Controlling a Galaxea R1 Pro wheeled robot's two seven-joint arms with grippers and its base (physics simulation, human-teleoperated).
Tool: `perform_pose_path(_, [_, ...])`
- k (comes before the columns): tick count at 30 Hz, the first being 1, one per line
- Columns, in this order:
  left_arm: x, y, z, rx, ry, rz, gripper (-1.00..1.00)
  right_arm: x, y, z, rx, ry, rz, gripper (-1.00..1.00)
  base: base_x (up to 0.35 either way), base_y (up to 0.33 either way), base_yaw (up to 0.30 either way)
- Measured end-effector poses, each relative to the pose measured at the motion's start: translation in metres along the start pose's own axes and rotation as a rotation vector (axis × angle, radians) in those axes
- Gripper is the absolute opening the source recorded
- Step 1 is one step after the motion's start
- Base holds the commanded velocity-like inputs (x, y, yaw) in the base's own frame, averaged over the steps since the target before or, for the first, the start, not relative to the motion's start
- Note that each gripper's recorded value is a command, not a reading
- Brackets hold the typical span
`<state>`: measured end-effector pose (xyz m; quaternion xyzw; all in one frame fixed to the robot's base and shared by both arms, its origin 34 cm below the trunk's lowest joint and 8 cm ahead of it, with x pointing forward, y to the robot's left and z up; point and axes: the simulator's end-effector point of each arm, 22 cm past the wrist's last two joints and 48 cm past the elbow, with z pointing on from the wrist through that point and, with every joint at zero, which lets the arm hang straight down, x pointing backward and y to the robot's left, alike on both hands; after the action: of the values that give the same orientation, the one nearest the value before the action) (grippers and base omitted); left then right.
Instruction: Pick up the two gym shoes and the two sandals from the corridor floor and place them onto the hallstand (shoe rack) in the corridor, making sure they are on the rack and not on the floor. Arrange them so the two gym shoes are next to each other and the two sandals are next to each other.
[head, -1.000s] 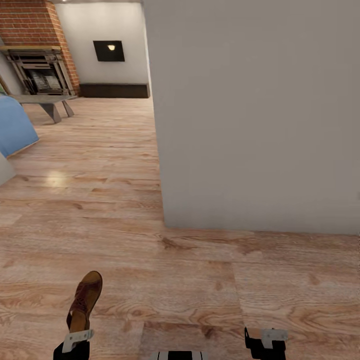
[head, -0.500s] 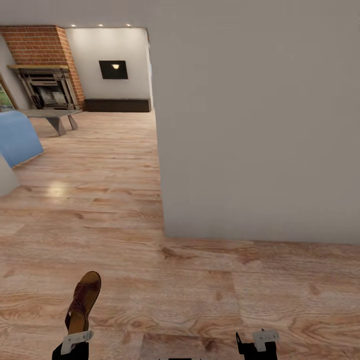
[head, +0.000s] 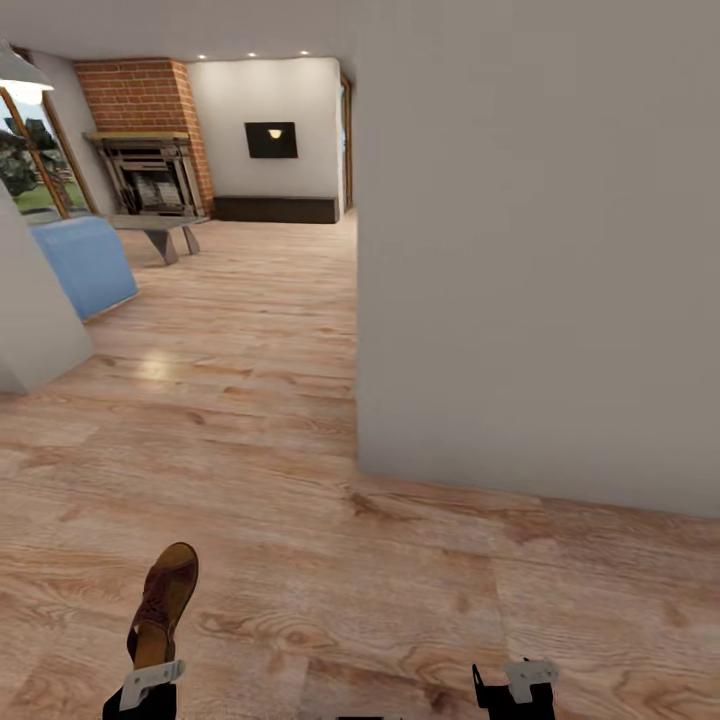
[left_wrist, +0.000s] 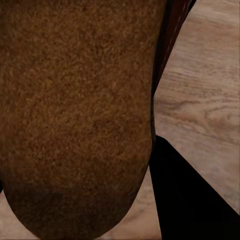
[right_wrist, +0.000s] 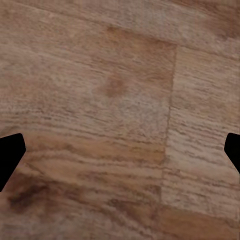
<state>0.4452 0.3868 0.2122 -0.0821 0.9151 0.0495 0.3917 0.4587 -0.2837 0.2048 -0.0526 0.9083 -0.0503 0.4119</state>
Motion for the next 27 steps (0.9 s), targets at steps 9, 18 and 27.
perform_pose_path(9, [0.0006, 0.0002, -0.0002, 0.000, 0.001, 0.000, -1.00, 0.0002, -0.0001, 0.0000, 0.000, 0.001, 0.000, 1.00, 0.000, 0.000, 0.279])
perform_pose_path(18, [0.0014, 0.0002, -0.0003, 0.000, 0.003, 0.000, -1.00, 0.0003, 0.0000, 0.0000, 0.000, 0.001, 0.000, 1.00, 0.000, 0.000, 0.279])
perform_pose_path(27, [0.0017, -0.0008, -0.0004, 0.001, 0.004, -0.001, -1.00, 0.0003, -0.0001, 0.0000, 0.000, 0.001, 0.000, 1.00, 0.000, 0.000, 0.279])
